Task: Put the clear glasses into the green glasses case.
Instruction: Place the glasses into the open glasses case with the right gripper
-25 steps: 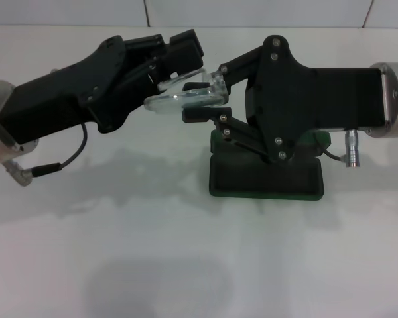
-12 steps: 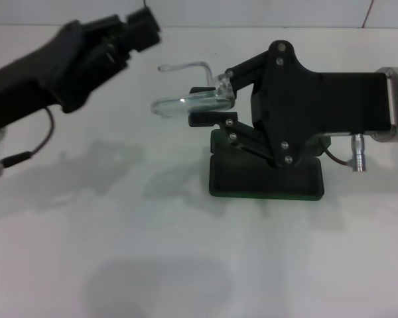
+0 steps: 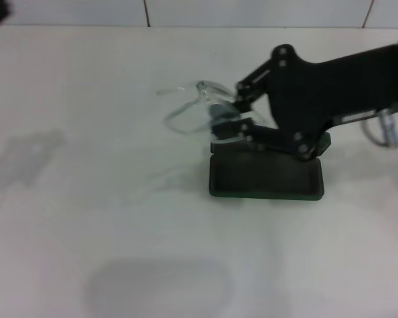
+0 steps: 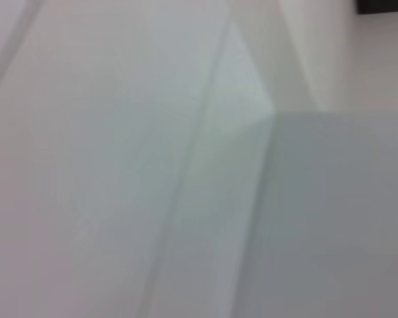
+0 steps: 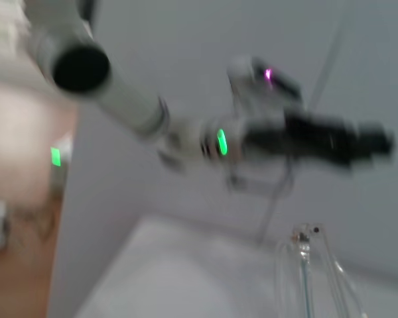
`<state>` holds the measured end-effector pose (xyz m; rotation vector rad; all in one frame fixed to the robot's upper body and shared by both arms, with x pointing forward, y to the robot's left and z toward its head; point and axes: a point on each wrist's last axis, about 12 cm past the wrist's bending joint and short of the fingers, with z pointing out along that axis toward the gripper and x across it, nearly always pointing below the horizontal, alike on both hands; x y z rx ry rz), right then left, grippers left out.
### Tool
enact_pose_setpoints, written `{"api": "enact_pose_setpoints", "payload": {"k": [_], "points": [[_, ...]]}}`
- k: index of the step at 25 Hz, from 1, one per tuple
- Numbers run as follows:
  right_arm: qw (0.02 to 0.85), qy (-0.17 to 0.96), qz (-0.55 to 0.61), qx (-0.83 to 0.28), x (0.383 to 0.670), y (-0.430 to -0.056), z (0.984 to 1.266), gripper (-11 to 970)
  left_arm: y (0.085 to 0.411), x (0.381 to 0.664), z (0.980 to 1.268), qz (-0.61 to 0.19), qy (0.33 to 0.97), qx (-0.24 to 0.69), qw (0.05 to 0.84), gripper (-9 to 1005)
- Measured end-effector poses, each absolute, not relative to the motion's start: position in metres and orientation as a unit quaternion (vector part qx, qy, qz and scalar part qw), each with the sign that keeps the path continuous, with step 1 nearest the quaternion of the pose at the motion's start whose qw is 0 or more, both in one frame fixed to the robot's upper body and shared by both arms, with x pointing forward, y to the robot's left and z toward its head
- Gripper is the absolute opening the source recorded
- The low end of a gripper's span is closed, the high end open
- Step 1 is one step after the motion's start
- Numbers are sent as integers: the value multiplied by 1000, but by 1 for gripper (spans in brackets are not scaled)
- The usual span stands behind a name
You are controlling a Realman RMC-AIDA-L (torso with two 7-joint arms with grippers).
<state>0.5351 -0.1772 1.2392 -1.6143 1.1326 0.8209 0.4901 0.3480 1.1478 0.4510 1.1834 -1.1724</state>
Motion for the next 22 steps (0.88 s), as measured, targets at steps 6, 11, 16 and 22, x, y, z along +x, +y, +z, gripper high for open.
{"api": "enact_pose_setpoints", "payload": {"k": [6, 11, 16, 22], "points": [[344, 609, 278, -658, 532, -174, 1300, 115, 373, 469, 1144, -486, 525, 159, 680, 131], [205, 691, 286, -632, 556, -163, 1297, 115, 368, 464, 1137, -486, 522, 154, 684, 131], [110, 736, 240, -623, 578, -146, 1268, 115, 361, 460, 1129, -481, 526, 158, 683, 131], [76, 737, 173, -649, 587, -124, 1236, 115, 356, 458, 1124, -474, 534, 174, 678, 131]]}}
